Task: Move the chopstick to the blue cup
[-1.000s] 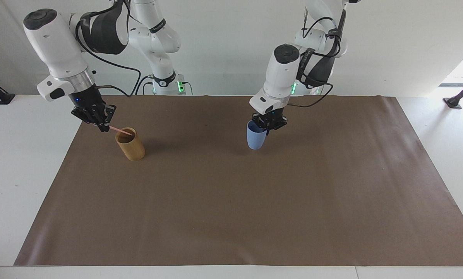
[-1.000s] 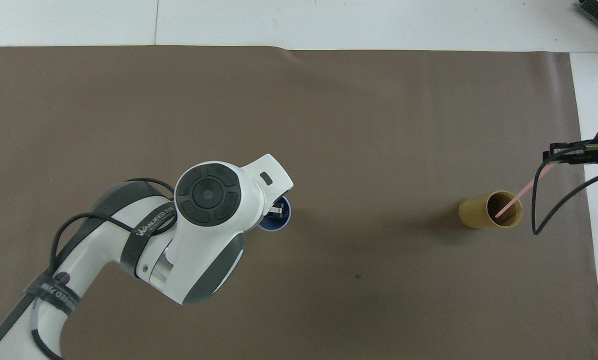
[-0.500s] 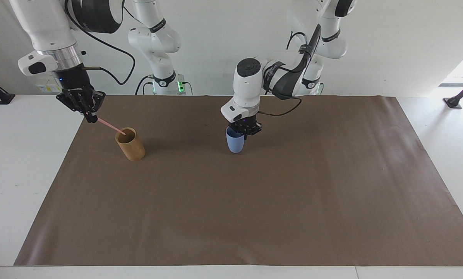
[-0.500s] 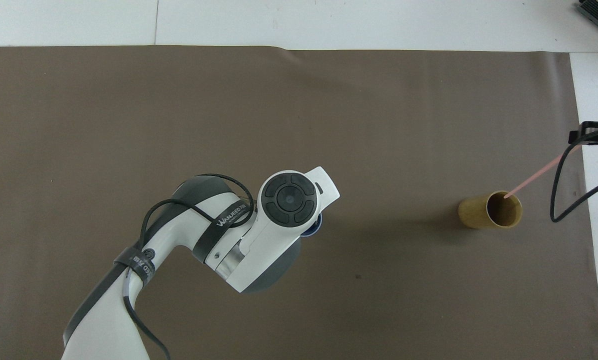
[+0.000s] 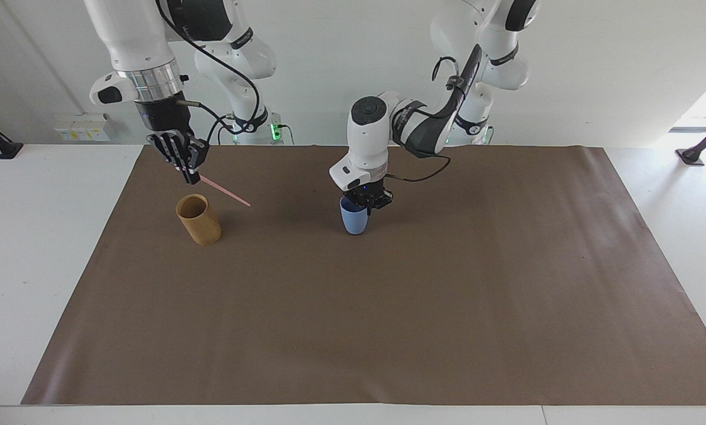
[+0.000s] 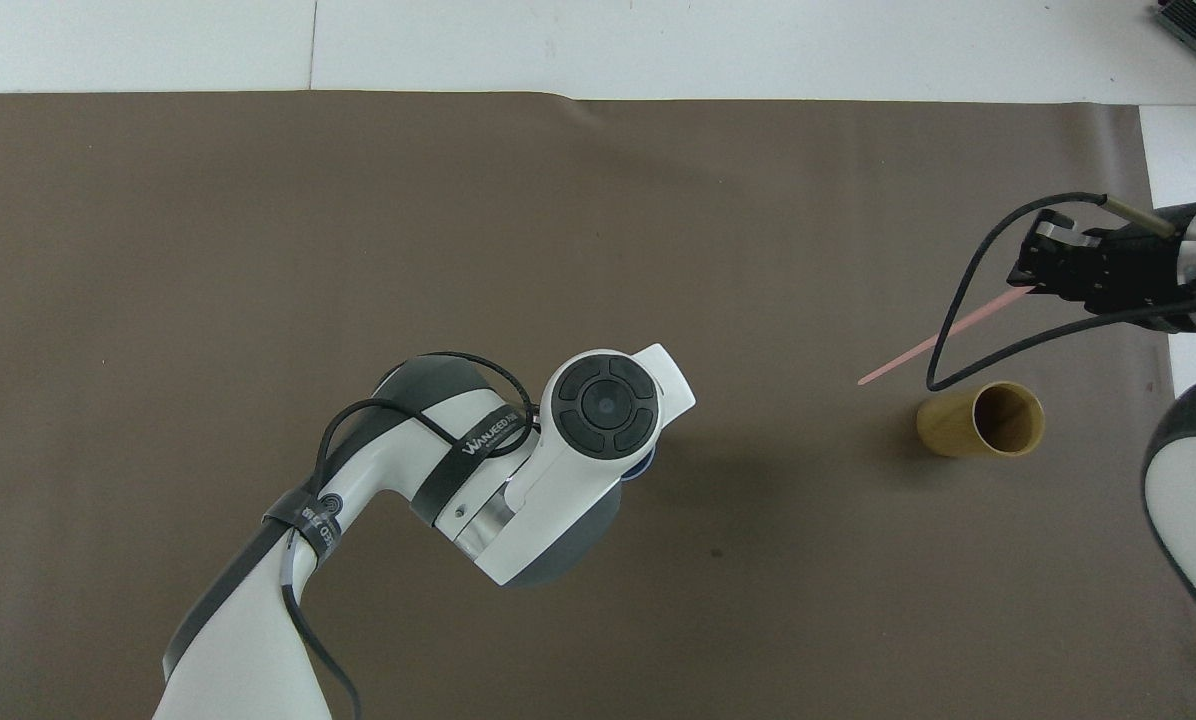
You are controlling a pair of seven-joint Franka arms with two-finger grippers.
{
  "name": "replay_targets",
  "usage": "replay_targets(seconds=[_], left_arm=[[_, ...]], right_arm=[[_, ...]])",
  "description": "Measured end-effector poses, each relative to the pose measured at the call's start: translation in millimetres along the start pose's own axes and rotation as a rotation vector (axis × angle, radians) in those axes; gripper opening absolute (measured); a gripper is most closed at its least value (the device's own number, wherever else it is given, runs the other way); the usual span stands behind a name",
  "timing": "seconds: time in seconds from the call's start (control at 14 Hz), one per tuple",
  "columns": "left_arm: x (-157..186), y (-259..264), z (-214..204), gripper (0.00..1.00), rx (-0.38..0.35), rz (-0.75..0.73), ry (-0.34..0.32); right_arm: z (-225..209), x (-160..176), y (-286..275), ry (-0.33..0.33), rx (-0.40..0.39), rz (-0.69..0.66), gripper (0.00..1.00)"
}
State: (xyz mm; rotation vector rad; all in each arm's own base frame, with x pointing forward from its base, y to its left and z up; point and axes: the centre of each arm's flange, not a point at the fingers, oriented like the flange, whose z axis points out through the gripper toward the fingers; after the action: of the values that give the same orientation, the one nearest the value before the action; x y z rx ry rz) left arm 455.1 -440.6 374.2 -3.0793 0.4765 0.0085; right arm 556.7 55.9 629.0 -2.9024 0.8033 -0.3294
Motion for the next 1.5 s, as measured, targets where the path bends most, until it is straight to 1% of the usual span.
replay_targets(seconds=[0.07,0.14,0.21,0.43,0.5,0.57,0.71,0.86,1.07,1.21,1.36,1.5], left_arm=[[0,0,1,0.05,0.000,0.000,-0.001],[0,0,3,0.11,0.000,0.000,-0.003],[1,1,4,0.20,0.000,0.000,-0.002],[2,1,5,0.51,-0.002,-0.001,0.000],[4,-1,4,0.63,-0.003,-0.004,0.005],[8,-5,-1,0.74,-0.004,-0.015,0.013],[20,-29,-17,0.99,-0.004,-0.063,0.030],[33,-81,-46,1.00,-0.001,-0.144,0.044],[38,-167,-87,1.00,0.008,-0.230,0.050],[35,-227,-107,1.00,-0.010,-0.221,0.035],[29,-284,-117,1.00,-0.025,-0.202,0.015],[20,-325,-127,1.00,-0.028,-0.188,0.007]], right_arm=[[-1,-5,-5,-0.002,0.002,0.045,0.09],[-1,-8,-9,-0.005,0.003,0.087,0.09],[-1,-12,-13,-0.008,0.003,0.123,0.09],[-2,-20,-22,-0.014,0.003,0.222,0.09],[-2,-23,-25,-0.015,0.003,0.248,0.09],[-2,-25,-27,-0.017,0.002,0.269,0.09],[-2,-29,-30,-0.021,0.001,0.282,0.09],[-1,-36,-38,-0.026,0.001,0.294,0.09],[3,-58,-59,-0.042,-0.002,0.285,0.09],[9,-76,-74,-0.058,-0.008,0.263,0.09],[19,-98,-88,-0.079,-0.021,0.222,0.09],[27,-115,-100,-0.082,-0.031,0.184,0.09]])
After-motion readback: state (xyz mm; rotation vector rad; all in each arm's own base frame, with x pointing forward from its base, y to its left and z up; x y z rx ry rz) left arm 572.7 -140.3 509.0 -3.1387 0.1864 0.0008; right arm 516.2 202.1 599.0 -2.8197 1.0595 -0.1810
